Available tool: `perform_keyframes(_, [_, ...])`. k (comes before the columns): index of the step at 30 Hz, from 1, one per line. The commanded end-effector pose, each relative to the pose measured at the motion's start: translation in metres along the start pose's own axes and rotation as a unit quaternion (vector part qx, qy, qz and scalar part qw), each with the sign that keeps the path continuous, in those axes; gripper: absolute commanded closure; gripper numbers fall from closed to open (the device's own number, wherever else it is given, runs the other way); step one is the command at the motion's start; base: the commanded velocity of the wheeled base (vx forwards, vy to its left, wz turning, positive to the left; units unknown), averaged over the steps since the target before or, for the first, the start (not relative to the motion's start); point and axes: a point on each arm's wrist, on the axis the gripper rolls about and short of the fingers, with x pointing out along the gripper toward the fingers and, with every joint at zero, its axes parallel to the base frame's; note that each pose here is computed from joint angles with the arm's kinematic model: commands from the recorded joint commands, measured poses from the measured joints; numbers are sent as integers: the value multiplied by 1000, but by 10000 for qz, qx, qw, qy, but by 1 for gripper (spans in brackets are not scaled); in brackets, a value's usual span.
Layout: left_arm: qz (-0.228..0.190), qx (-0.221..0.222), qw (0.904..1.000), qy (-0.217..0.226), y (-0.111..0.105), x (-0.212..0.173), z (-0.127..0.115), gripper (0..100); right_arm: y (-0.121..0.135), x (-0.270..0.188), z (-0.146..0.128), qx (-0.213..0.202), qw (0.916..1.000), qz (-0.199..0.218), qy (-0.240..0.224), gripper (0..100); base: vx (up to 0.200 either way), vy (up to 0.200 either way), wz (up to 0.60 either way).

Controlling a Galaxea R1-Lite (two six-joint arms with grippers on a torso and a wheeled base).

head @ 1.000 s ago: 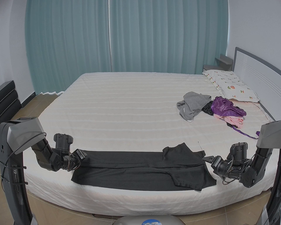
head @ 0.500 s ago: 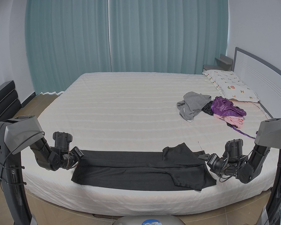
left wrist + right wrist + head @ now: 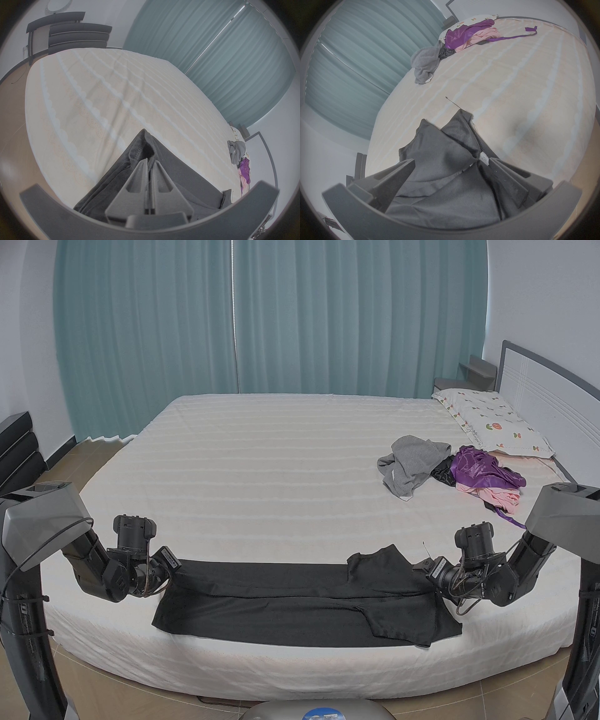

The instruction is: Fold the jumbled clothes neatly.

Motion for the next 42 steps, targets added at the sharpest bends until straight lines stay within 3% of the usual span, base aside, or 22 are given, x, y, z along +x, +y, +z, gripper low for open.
perform_keyframes(1, [-25,2,10000,-22,-1,-2,1,100,-2,24,-2,-10,9998,-188,92,0,0,0,0])
perform_keyframes(6, [-15,3,10000,-11,-1,-1,0,100,-2,30,-3,-10,9997,-204,96,0,0,0,0])
perform_keyframes(7, [-4,4,10000,0,0,-1,0,100,-2,31,-2,-13,9997,-220,53,100,0,0,0])
perform_keyframes(25, [1,21,10000,-4,0,-1,0,100,6,17,7,-67,9998,-124,-128,100,0,0,0])
perform_keyframes(34, [-541,-7,9962,-676,-35,9,47,100,40,18,55,109,9953,497,-824,100,0,0,0])
perform_keyframes(42, [-650,-126,9934,-935,-37,17,65,100,52,19,73,178,9908,757,-1106,100,0,0,0])
